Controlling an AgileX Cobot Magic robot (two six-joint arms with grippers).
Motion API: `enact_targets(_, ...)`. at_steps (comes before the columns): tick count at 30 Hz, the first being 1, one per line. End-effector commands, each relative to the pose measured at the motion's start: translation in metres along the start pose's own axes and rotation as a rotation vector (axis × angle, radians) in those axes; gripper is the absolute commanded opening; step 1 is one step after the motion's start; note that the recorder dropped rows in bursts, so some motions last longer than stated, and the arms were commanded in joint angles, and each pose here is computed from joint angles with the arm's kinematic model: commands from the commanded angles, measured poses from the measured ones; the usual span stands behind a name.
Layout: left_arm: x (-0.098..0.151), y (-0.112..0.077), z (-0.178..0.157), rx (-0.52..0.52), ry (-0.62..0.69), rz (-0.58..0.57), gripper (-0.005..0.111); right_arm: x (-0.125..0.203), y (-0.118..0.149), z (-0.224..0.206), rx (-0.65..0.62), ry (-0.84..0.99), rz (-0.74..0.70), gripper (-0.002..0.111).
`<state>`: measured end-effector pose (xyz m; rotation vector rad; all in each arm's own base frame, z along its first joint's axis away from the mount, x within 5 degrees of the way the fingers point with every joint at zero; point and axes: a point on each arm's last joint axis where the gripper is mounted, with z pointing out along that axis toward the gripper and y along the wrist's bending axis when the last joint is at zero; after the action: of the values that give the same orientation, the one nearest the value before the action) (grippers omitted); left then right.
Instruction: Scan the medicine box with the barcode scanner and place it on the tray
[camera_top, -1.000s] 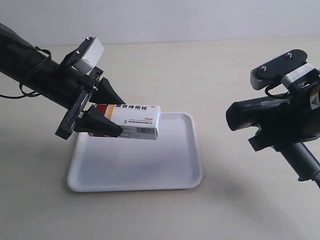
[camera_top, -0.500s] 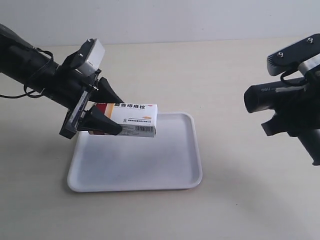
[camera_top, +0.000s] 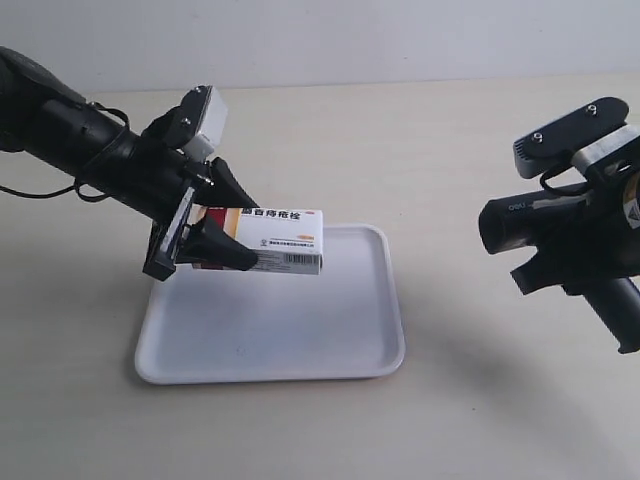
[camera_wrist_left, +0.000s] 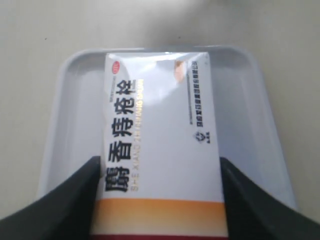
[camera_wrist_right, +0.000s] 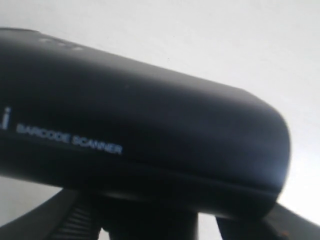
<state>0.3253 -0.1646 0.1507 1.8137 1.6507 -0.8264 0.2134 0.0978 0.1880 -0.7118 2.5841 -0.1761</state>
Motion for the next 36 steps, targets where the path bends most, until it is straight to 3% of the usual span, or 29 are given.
enact_targets(1, -0.011, -0.005, -0.003, 0.080, -0.057, 0.025, 0.000, -0.003, 0.001, 0.003, -0.009, -0.021, -0.007, 0.000)
enact_targets(13, -0.005, -0.004, -0.012, 0.118, -0.107, -0.008, 0.000, -0.002, 0.001, 0.000, -0.014, -0.014, 0.012, 0.000)
enact_targets(20, 0.007, 0.001, -0.021, 0.120, -0.140, -0.053, 0.000, -0.004, -0.005, -0.031, -0.023, -0.146, 0.065, 0.000)
enact_targets(24, 0.003, -0.006, 0.017, 0.178, -0.059, -0.010, 0.000, -0.005, 0.009, 0.006, -0.078, -0.133, 0.020, 0.000)
enact_targets(27, 0.003, -0.009, 0.053, 0.139, 0.053, 0.008, 0.000, -0.005, 0.023, 0.044, -0.136, -0.087, 0.039, 0.000)
enact_targets(36, 0.013, -0.003, 0.064, 0.075, 0.103, -0.067, 0.000, -0.002, 0.037, 0.081, -0.204, -0.066, 0.051, 0.000)
